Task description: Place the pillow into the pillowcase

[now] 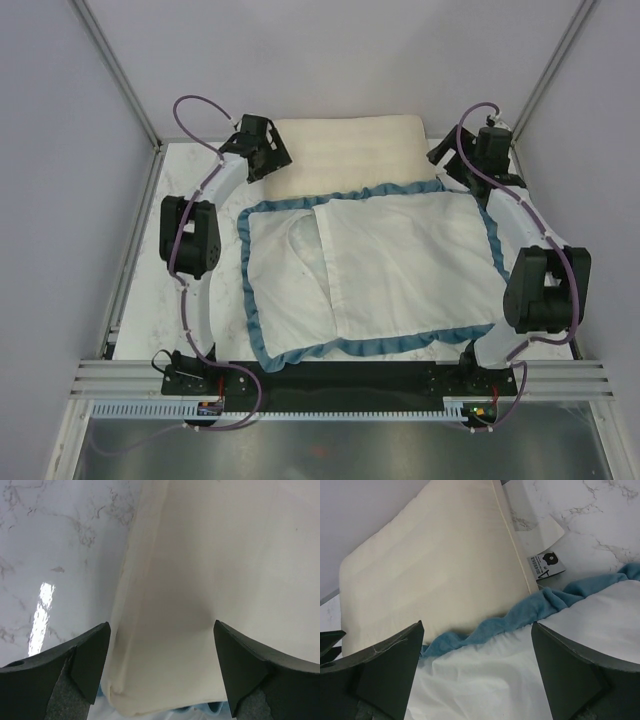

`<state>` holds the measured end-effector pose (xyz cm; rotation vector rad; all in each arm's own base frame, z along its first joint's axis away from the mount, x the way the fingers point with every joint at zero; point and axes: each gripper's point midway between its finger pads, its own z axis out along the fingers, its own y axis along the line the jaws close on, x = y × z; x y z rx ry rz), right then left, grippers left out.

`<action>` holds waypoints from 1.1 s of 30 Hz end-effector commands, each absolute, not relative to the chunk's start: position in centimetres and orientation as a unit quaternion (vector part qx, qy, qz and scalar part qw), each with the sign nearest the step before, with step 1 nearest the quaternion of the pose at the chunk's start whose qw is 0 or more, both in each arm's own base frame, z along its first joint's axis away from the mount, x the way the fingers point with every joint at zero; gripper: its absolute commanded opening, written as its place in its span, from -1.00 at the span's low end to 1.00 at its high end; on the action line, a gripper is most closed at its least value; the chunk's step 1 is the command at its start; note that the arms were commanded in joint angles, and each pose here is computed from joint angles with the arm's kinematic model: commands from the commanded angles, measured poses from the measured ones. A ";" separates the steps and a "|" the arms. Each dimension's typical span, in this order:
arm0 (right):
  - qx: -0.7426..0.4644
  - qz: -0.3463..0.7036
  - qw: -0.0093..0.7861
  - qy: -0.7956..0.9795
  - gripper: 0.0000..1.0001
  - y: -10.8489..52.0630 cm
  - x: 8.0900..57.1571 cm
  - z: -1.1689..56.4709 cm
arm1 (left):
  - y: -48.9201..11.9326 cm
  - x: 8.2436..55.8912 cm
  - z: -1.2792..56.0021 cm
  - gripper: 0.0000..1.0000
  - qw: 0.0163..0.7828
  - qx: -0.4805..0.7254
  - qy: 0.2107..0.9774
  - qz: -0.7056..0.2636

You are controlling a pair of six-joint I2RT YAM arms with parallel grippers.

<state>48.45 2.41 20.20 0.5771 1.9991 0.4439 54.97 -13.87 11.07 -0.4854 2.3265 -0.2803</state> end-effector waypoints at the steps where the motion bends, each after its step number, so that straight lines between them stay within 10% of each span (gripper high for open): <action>1: 0.227 0.171 0.515 0.809 0.95 1.7 51.9 21.2 | -15.7 57.6 11.0 0.82 0.367 -0.178 0.901 -0.149; 6: 0.226 0.179 0.511 0.810 0.94 2.0 54.1 20.4 | -18.0 60.8 8.2 -0.10 0.323 -0.194 0.893 -0.246; 8: 0.226 0.181 0.508 0.811 0.94 2.0 54.5 19.8 | -17.0 62.4 9.3 -0.94 0.338 -0.206 0.881 -0.258; 17: 0.220 0.190 0.514 0.807 0.94 2.4 54.6 20.4 | 4.7 59.8 17.3 -0.95 0.442 -0.432 0.780 -0.098; 18: 0.220 0.191 0.514 0.807 0.93 2.4 54.5 20.5 | 6.5 58.3 17.9 -0.88 0.446 -0.458 0.766 -0.068; 21: 0.219 0.198 0.518 0.803 0.93 2.6 54.2 21.0 | 11.4 52.9 21.2 0.76 0.473 -0.523 0.709 0.008; 22: 0.216 0.202 0.520 0.801 0.93 2.7 54.0 21.5 | 11.9 51.7 21.6 0.99 0.479 -0.525 0.703 0.028; 33: 0.206 0.219 0.520 0.799 0.93 4.0 51.5 22.8 | -10.8 53.8 26.9 0.99 0.513 -0.169 0.842 -0.011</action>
